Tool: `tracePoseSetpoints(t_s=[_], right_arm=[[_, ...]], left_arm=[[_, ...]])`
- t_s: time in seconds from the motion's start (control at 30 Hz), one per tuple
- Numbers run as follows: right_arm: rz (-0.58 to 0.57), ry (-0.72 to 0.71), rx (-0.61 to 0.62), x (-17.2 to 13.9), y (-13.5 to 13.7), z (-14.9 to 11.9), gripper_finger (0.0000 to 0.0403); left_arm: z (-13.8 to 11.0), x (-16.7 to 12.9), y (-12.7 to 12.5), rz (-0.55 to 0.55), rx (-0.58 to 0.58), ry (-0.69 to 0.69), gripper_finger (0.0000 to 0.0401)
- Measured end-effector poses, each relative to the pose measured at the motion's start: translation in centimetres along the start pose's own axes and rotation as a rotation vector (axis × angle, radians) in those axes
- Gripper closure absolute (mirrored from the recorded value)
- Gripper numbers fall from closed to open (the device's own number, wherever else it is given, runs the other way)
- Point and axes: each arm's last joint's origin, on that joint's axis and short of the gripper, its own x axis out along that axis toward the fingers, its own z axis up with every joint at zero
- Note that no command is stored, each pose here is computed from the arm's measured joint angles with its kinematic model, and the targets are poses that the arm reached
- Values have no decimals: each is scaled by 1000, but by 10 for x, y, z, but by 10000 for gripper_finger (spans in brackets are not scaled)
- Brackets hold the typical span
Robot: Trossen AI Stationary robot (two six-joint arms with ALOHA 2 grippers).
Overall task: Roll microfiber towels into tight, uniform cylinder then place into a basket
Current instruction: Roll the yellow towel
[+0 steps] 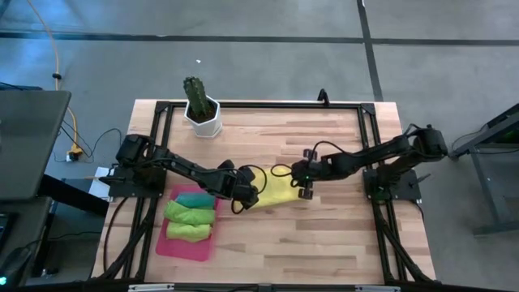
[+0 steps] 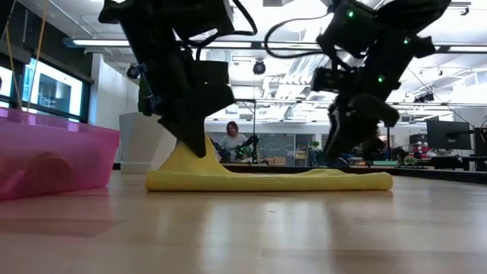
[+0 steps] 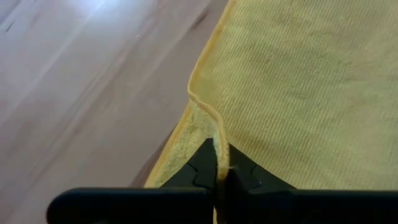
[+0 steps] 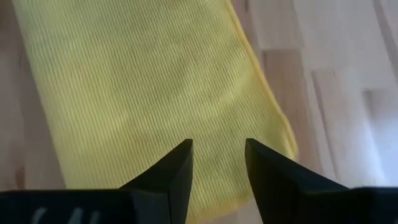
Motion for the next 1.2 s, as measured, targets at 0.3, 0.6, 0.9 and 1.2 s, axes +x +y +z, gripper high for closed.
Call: tracePoseSetpoints(t_s=[0.3,0.6,0.9,1.2], right_arm=[[-2,59,-21,18,4,-6,269],[0,77,-14,19,4,-8,269],[-4,105,22,18,4,-10,269],[-4,106,24,18,4,-10,269]], left_arm=[[-1,1,0,-2,4,8,382],[-2,1,1,14,13,13,302],[-3,2,7,52,8,43,264],[0,5,11,60,-8,51,228]])
